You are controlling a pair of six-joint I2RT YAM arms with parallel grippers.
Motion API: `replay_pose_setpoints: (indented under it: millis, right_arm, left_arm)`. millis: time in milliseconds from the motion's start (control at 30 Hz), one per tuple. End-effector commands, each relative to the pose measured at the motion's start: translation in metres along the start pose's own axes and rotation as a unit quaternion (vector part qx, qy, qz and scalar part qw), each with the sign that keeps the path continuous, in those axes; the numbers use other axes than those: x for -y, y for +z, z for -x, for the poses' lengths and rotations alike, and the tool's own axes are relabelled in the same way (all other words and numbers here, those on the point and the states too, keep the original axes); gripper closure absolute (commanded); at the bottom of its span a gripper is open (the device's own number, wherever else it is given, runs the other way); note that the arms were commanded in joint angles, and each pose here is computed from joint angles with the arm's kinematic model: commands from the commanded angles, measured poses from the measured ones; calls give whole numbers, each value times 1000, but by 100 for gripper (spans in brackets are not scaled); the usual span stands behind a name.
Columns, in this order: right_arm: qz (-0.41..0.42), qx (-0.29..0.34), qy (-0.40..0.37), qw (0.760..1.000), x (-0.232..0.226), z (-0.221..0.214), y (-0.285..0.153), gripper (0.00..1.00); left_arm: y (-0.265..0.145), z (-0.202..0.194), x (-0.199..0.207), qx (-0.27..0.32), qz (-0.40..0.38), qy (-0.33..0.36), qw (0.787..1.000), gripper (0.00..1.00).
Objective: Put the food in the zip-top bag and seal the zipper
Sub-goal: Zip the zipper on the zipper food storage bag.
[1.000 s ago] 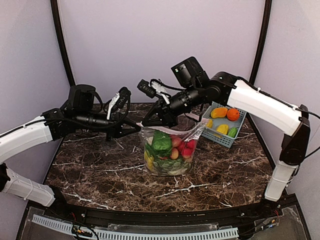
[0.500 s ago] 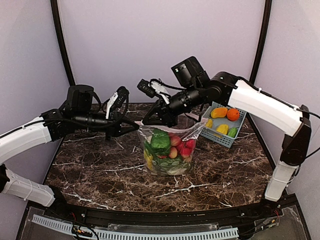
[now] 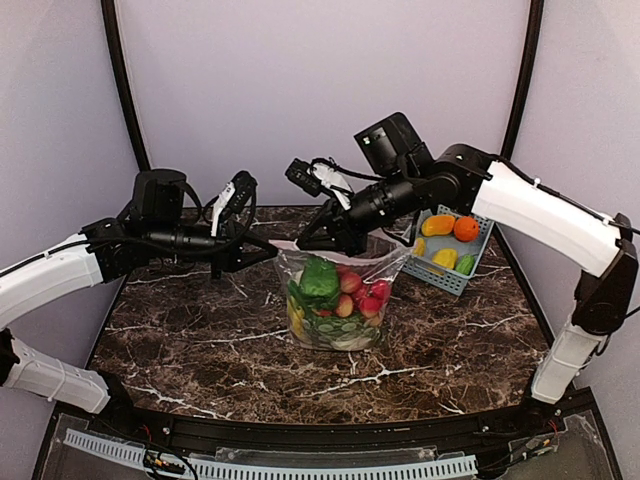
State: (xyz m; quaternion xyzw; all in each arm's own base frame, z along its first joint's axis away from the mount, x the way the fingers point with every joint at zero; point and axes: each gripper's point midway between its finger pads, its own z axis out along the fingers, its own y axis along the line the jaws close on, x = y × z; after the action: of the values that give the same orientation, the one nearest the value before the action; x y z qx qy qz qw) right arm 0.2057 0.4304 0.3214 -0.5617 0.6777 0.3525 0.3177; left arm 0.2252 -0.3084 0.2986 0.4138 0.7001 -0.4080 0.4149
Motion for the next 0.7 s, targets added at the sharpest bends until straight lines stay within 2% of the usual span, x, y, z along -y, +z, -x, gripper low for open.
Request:
replay_pose_setpoints:
  millis: [0, 667]
  right_arm:
    - [-21, -22, 15, 999, -3, -15, -15, 100]
    - [-74, -34, 52, 995, 4, -45, -41, 100]
  left_arm:
    - [-15, 8, -11, 23, 35, -4, 999, 99]
    - [-22, 7, -22, 30, 56, -16, 998, 99]
